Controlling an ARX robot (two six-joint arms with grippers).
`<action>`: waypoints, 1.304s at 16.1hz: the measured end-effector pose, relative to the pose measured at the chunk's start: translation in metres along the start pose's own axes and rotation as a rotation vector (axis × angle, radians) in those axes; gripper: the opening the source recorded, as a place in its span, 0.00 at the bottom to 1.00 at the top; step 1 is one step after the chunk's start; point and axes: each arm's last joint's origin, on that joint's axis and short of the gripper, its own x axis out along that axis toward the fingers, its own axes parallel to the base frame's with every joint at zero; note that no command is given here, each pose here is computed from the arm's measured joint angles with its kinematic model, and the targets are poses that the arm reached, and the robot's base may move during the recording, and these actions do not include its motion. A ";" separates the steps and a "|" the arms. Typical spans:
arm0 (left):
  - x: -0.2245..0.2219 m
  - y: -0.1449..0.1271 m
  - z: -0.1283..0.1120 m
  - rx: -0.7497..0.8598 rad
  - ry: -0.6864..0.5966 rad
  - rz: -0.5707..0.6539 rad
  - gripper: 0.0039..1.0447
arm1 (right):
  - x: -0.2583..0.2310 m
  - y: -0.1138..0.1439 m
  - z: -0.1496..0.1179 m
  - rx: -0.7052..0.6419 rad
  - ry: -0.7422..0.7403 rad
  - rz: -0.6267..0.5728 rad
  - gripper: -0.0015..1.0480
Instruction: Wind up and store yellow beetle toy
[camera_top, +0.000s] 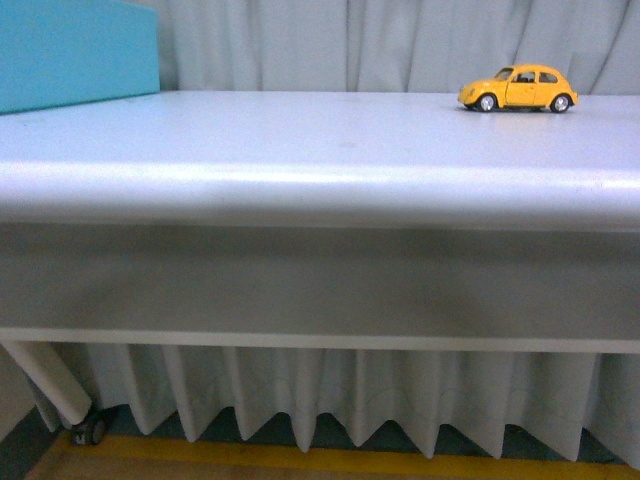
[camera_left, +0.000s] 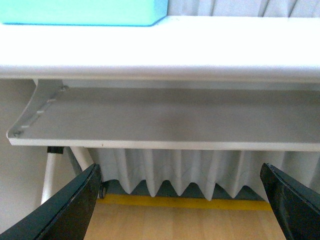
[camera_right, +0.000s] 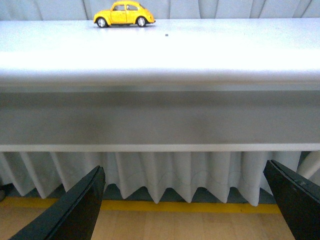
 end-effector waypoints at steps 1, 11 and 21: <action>0.000 0.000 0.000 0.000 0.001 0.000 0.94 | 0.000 0.000 0.000 0.000 0.000 0.000 0.94; 0.000 0.000 0.000 0.000 0.000 0.000 0.94 | 0.000 0.000 0.000 0.000 -0.001 0.000 0.94; 0.000 0.000 0.000 0.000 0.000 -0.001 0.94 | 0.000 0.000 0.000 0.001 -0.002 0.000 0.94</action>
